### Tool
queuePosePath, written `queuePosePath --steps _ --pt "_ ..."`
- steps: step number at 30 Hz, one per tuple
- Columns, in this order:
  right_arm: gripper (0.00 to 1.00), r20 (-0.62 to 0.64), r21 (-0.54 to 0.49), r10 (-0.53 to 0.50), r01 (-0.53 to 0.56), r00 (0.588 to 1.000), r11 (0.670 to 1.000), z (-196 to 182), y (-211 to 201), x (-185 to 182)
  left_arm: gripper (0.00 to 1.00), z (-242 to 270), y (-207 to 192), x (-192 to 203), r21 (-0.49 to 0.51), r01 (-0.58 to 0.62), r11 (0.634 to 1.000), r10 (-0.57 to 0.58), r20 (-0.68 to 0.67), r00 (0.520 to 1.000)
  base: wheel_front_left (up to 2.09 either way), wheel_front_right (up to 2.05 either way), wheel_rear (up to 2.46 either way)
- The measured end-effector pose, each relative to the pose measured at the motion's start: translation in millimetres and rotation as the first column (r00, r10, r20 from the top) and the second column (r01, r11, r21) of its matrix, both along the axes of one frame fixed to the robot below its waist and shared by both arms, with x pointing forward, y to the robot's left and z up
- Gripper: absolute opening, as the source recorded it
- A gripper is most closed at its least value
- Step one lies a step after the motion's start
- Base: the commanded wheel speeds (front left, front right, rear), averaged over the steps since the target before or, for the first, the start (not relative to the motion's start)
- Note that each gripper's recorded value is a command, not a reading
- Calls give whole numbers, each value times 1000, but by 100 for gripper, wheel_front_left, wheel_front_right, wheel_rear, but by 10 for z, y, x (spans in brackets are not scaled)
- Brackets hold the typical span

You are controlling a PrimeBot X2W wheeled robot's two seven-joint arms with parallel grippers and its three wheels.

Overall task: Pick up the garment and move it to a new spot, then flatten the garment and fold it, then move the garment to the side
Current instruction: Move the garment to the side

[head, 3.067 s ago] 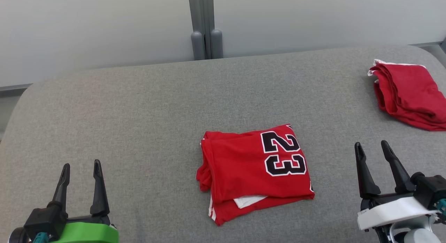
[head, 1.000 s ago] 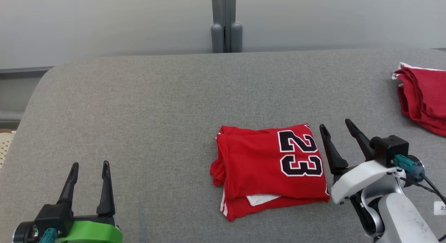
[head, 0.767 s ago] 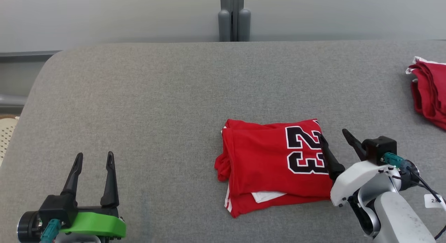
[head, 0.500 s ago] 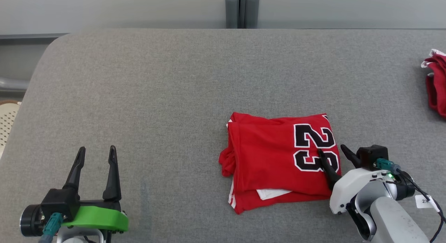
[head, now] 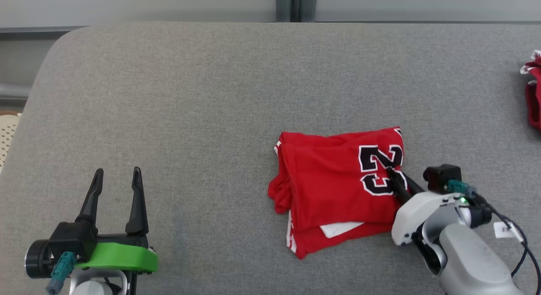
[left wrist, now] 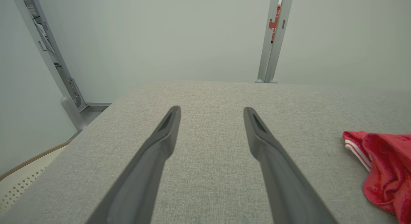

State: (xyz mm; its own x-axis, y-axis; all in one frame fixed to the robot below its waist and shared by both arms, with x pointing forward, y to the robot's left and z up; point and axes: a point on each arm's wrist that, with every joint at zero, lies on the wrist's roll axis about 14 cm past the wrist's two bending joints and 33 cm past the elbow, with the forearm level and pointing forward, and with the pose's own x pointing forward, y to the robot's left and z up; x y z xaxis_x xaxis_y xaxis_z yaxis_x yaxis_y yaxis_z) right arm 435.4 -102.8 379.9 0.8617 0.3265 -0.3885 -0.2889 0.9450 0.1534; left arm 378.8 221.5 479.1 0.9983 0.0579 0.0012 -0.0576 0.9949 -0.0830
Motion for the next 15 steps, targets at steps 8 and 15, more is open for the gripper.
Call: queuePosePath --steps 8,15 --pt "0 145 -173 13 12 989 985 470 -578 723 100 -38 -204 304 -6 60 998 -60 6 998 0 0 0" --pt "0 245 -304 -70 145 967 942 928 -1500 1275 100 -184 -422 697 15 139 990 -139 -3 990 0 0 0"
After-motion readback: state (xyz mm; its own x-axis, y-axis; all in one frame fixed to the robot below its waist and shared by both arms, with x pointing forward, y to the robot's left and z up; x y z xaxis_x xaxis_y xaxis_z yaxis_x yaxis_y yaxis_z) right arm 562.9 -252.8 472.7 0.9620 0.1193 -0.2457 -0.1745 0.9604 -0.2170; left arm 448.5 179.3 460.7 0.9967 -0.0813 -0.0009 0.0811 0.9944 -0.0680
